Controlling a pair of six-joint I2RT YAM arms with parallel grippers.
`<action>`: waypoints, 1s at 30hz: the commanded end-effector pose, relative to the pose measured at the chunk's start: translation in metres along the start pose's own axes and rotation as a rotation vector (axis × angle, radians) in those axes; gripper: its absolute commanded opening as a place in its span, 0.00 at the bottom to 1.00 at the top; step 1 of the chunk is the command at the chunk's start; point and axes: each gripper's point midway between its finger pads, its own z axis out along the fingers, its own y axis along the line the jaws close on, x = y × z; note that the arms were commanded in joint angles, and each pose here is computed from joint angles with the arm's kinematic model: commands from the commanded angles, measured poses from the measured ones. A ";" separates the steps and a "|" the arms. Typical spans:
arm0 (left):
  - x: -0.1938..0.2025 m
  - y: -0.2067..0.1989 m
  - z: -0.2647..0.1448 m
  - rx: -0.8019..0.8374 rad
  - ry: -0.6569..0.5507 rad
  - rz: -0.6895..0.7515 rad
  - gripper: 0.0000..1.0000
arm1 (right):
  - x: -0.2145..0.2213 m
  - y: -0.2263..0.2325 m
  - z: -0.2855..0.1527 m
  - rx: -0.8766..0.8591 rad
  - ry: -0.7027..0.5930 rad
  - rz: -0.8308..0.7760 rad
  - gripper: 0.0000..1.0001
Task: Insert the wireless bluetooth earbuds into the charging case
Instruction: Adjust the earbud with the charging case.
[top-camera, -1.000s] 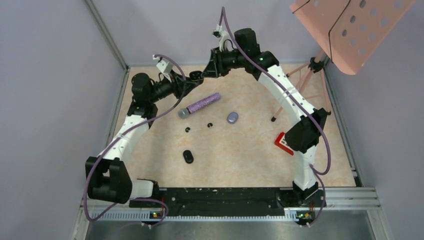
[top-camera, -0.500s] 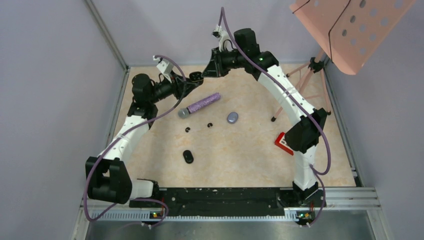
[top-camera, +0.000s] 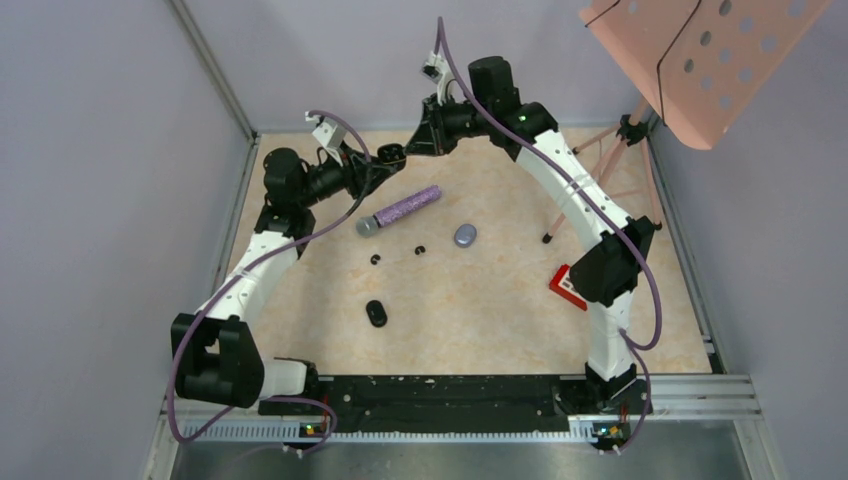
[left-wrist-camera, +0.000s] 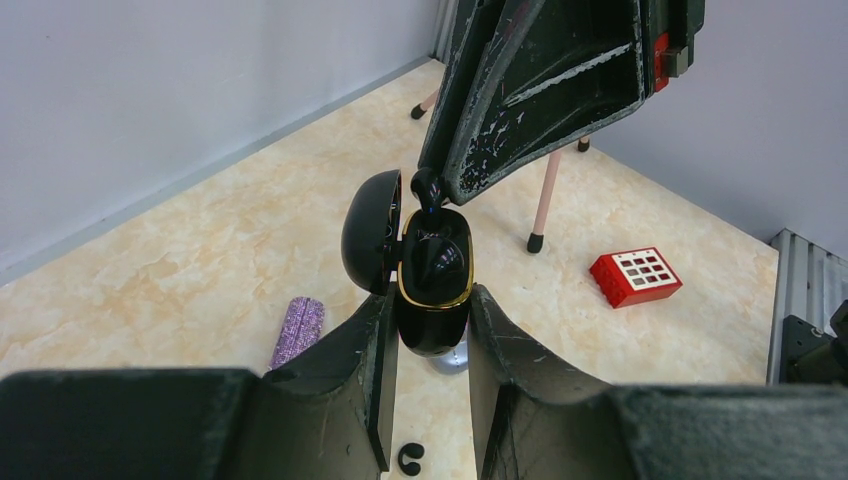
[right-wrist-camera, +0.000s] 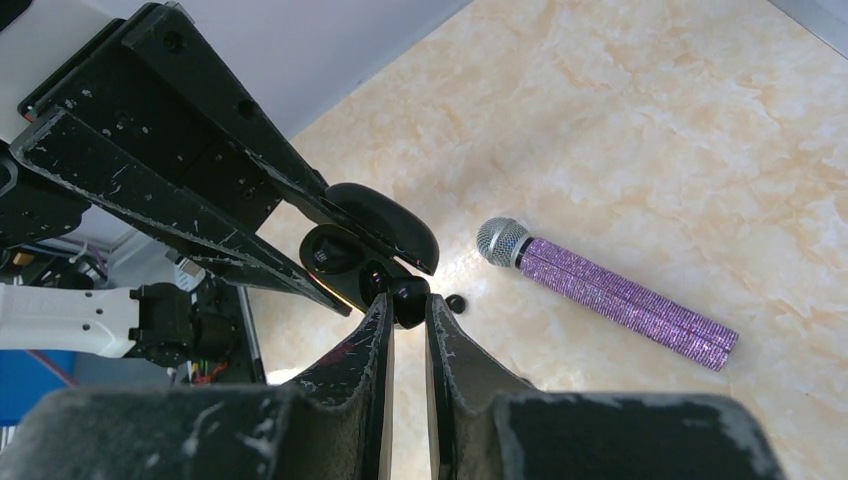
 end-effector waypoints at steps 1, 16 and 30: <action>-0.015 -0.022 -0.002 0.076 -0.036 0.053 0.00 | -0.021 0.029 -0.010 -0.076 -0.049 -0.072 0.00; -0.014 -0.015 -0.002 0.039 -0.036 0.077 0.00 | -0.011 0.047 -0.014 -0.178 0.000 -0.020 0.27; -0.012 -0.011 -0.001 0.021 -0.025 0.084 0.00 | -0.010 0.057 -0.023 -0.199 0.019 -0.038 0.30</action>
